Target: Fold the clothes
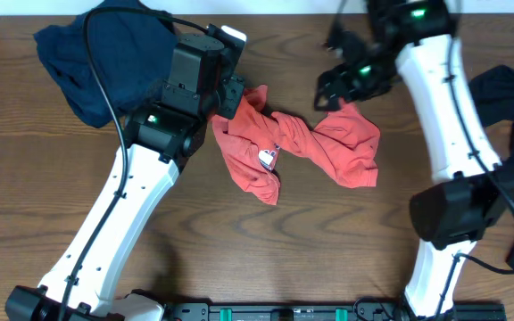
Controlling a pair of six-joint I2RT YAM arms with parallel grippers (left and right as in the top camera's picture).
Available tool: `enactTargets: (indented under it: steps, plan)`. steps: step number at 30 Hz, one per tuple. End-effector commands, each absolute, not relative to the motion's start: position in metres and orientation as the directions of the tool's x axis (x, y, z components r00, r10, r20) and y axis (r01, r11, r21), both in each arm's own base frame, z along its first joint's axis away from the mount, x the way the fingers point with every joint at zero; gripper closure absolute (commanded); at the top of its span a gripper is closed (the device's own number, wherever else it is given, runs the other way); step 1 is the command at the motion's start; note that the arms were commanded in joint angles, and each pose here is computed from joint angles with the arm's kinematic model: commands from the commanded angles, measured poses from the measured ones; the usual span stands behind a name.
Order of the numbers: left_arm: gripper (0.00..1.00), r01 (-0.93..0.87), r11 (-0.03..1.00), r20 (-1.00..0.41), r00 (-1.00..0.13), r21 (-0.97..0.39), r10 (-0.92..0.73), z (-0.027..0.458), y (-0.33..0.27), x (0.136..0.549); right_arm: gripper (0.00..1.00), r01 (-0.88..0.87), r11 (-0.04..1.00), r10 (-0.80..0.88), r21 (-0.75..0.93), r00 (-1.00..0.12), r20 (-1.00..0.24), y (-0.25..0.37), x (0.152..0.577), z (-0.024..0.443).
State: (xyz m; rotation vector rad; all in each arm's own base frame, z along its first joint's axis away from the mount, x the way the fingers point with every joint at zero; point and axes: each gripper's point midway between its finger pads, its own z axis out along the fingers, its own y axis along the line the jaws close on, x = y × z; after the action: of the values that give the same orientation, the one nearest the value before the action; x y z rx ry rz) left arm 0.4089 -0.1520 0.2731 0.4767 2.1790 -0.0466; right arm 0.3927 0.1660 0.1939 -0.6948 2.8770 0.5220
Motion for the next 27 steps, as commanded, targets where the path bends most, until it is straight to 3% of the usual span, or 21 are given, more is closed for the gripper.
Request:
enactTargets:
  steps: [1, 8, 17, 20, 24, 27]
  plan:
    - [0.94, 0.326, 0.937, -0.803, -0.521, 0.125, 0.289, 0.287, -0.148, 0.408, 0.16, -0.459, 0.87, -0.443, 0.178, -0.888, -0.125, 0.16, 0.388, 0.163]
    - [0.94, 0.308, 0.942, -0.826, -0.489, 0.136, 0.279, 0.306, -0.141, 0.401, 0.2, -0.39, 0.913, -0.389, 0.122, -0.921, -0.033, 0.158, 0.377, 0.093]
    - [0.94, 0.301, 0.941, -0.85, -0.444, 0.158, 0.285, 0.326, -0.135, 0.392, 0.42, -0.387, 0.9, -0.397, 0.199, -0.918, 0.009, 0.172, 0.355, 0.052]
    - [0.94, 0.301, 0.94, -0.849, -0.444, 0.158, 0.285, 0.326, -0.135, 0.392, 0.59, -0.388, 0.895, -0.402, 0.219, -0.915, 0.024, 0.175, 0.347, 0.043]
    - [0.94, 0.302, 0.94, -0.849, -0.443, 0.161, 0.288, 0.326, -0.135, 0.392, 0.98, -0.382, 0.892, -0.398, 0.24, -0.917, 0.023, 0.177, 0.346, 0.041]
    - [0.94, 0.285, 0.943, -0.849, -0.443, 0.17, 0.287, 0.327, -0.132, 0.392, 0.99, -0.378, 0.894, -0.387, 0.241, -0.922, -0.011, 0.174, 0.353, 0.054]
